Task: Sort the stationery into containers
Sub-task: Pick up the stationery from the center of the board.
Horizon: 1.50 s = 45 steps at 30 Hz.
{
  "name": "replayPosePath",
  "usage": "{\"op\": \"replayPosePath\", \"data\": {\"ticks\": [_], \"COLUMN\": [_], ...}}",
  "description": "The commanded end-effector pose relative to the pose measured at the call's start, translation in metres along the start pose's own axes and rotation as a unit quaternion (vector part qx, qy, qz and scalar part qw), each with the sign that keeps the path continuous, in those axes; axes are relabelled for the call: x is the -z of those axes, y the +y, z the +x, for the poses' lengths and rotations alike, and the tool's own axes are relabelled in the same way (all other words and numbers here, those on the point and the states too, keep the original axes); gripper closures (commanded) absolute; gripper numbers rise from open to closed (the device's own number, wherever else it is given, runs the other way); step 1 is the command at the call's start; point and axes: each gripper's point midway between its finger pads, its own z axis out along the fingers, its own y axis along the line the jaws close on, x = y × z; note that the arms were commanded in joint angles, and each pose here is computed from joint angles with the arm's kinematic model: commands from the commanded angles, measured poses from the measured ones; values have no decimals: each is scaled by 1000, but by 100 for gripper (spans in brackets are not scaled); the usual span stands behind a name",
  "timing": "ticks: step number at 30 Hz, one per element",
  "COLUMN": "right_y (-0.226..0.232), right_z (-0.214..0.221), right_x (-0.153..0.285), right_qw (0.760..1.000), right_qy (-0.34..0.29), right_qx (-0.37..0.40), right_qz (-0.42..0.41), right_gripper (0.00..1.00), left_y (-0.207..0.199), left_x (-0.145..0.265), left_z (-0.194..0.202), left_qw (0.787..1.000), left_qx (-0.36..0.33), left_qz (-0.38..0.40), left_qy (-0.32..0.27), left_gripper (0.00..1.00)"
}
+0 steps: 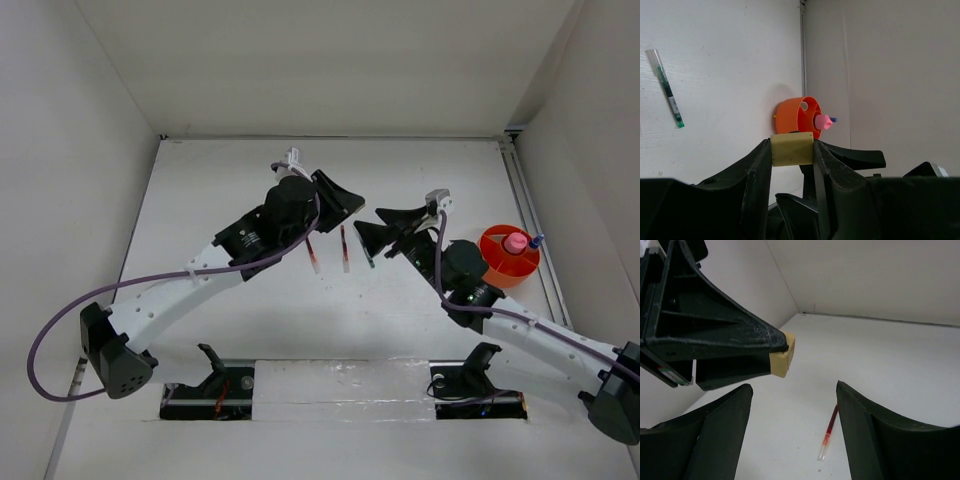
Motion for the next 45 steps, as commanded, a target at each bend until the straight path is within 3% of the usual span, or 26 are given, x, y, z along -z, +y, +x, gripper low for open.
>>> {"op": "replayPosePath", "data": {"ticks": [1,20,25,29,32,34,38,39,45], "right_y": [12,8,8,8,7,7,6,6,7], "right_z": [-32,-41,-53,-53,-49,-50,-44,-44,-44], "right_x": [-6,-22,-21,-24,-28,-31,-34,-34,-36], "right_qw": [998,994,990,991,992,992,992,992,993], "right_qy": [-63,-102,-129,-126,-120,-120,-115,-115,-113], "right_qx": [-25,-44,-52,-46,-39,-39,-38,-38,-32], "right_qz": [-12,9,16,18,21,21,23,23,19], "right_gripper": [26,29,46,49,61,63,85,97,100], "left_y": [-16,-22,-22,-22,-24,-20,-19,-19,-16], "left_x": [2,3,3,3,1,0,0,0,-2], "left_z": [0,9,9,10,14,16,19,19,17], "left_qw": [999,997,997,997,997,997,997,997,997], "left_qx": [-8,-9,-9,-9,-5,-6,-6,-6,-7], "left_qz": [38,70,70,72,77,73,74,74,66], "left_qy": [-5,14,14,18,28,30,34,34,27], "left_gripper": [100,100,100,100,100,100,100,100,100]}}
